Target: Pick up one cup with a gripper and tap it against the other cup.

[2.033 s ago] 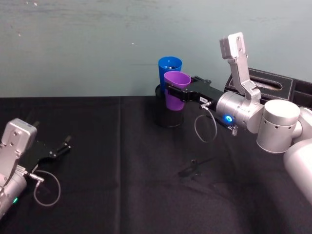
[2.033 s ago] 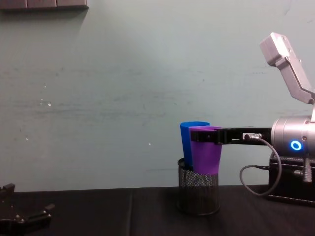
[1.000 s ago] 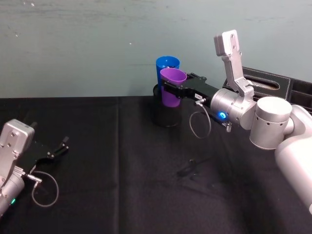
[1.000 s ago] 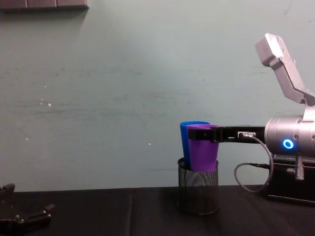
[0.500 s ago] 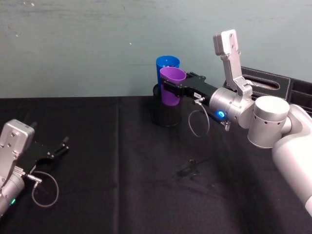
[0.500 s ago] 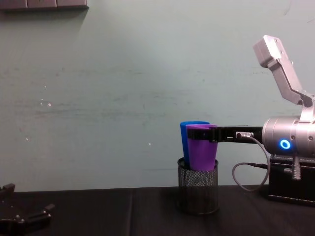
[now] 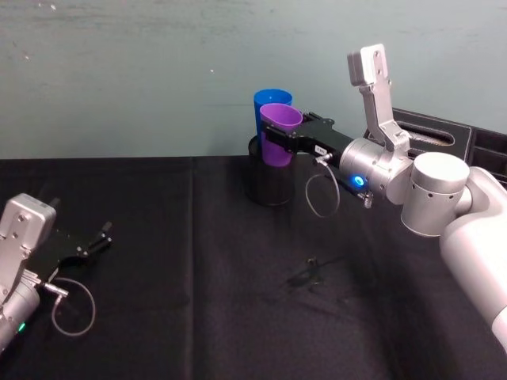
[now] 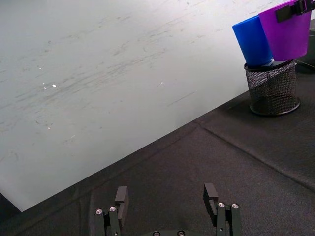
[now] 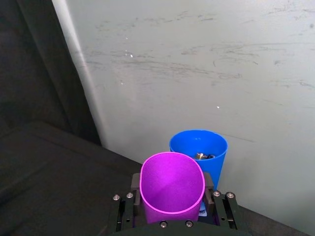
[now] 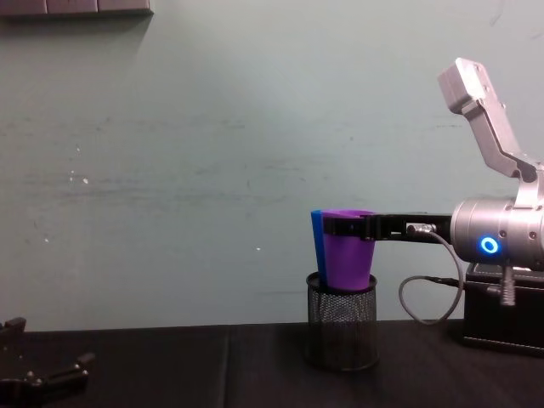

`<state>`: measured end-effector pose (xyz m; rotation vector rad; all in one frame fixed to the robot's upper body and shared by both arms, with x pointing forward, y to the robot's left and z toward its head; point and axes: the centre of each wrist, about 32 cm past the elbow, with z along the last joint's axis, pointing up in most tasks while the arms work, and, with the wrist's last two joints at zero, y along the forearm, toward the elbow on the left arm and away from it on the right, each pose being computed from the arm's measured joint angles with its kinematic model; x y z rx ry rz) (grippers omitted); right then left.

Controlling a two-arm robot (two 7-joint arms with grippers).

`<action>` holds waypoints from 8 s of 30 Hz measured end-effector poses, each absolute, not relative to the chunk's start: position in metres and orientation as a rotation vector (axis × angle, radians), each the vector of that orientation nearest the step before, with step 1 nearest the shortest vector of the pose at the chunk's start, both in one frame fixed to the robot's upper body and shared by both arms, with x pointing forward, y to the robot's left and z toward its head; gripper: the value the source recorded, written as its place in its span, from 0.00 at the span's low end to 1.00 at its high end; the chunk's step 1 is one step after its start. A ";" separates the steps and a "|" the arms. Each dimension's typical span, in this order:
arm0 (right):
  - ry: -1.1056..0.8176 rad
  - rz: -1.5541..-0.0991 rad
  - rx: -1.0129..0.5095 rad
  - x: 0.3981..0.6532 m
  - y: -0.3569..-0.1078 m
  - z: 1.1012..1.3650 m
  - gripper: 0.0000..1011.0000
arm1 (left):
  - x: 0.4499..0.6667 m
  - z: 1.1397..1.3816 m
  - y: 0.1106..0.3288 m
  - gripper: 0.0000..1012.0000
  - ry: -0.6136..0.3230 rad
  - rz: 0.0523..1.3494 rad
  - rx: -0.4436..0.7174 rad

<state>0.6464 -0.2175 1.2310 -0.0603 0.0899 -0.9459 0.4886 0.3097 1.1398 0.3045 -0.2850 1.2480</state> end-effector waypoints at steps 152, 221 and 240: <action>0.048 -0.760 -0.103 0.525 -0.262 1.250 0.70 | 0.489 1.140 0.310 0.99 -0.285 1.248 0.305; 0.066 -0.745 -0.129 0.519 -0.260 1.245 0.70 | 0.489 1.140 0.310 0.99 -0.285 1.248 0.304; 0.028 -0.762 -0.117 0.509 -0.257 1.197 0.70 | 0.489 1.140 0.310 0.99 -0.285 1.248 0.304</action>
